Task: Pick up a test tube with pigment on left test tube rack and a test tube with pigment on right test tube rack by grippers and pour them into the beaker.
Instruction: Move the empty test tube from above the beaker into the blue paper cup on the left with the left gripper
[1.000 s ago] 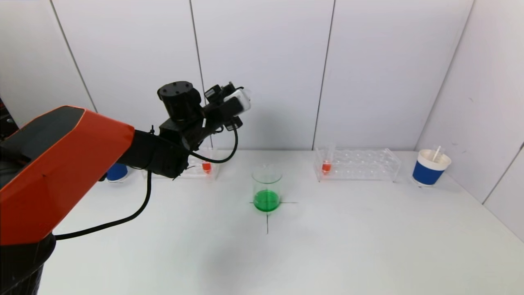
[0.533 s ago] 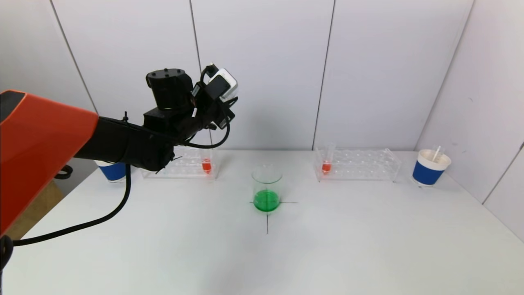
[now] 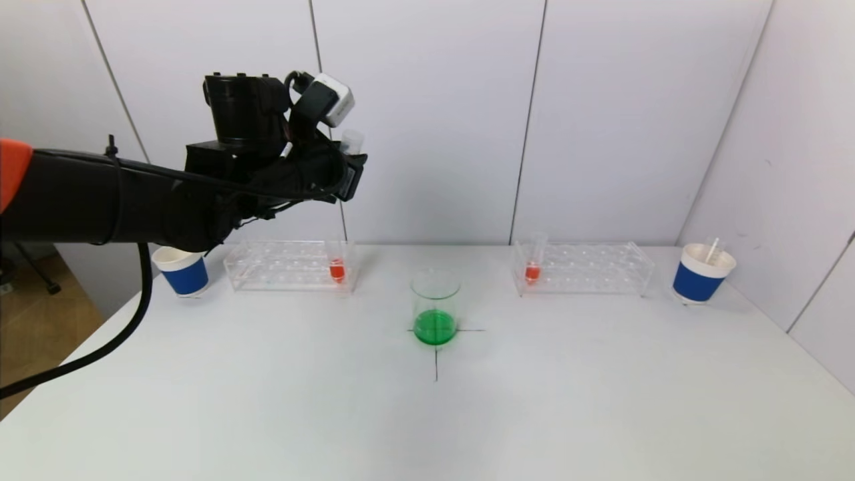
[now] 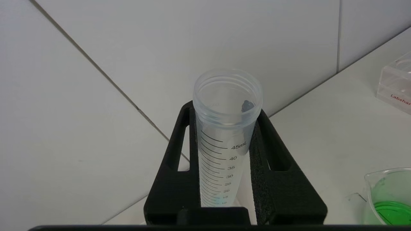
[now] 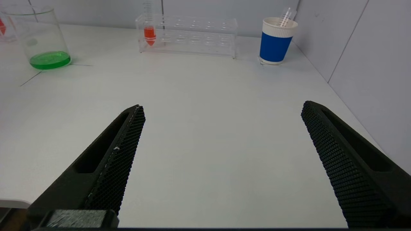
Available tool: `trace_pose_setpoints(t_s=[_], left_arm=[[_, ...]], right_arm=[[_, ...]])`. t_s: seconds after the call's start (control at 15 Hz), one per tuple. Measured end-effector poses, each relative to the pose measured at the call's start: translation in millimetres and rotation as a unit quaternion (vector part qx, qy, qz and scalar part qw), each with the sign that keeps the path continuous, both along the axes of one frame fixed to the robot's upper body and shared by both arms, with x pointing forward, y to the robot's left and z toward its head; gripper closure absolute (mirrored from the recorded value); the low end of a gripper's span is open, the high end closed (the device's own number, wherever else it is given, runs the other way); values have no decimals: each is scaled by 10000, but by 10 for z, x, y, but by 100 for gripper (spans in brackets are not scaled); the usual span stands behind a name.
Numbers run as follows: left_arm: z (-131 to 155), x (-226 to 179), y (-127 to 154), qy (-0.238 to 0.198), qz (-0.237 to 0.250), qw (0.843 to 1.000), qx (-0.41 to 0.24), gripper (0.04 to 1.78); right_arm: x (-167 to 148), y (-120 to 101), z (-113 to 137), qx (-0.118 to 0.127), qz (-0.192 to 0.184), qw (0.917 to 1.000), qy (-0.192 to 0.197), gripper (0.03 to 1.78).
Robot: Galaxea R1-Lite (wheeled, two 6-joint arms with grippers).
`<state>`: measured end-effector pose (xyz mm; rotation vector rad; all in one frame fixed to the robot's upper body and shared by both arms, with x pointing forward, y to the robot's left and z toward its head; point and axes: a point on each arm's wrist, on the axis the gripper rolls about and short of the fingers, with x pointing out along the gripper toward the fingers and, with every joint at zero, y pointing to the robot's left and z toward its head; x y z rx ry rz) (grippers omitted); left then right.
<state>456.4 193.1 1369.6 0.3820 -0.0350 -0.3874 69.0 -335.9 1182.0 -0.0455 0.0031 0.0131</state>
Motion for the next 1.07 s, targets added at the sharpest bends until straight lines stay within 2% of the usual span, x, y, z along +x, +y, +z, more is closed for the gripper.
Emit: trace_pose_setpoints(t_s=[0.33,0.67,1.07], left_arm=[[162,-33,287,108,391,9980,-491,137],[251,19,664,32,886,9924,-856,137],[227,95,1290,111,1694,9786,-1161,137]], right_arm=[[0,0,0,0,0,10000,0,4],[0,0,0,0,-5,10000,-2,4],[0,0,0,0,0,10000,0,4]])
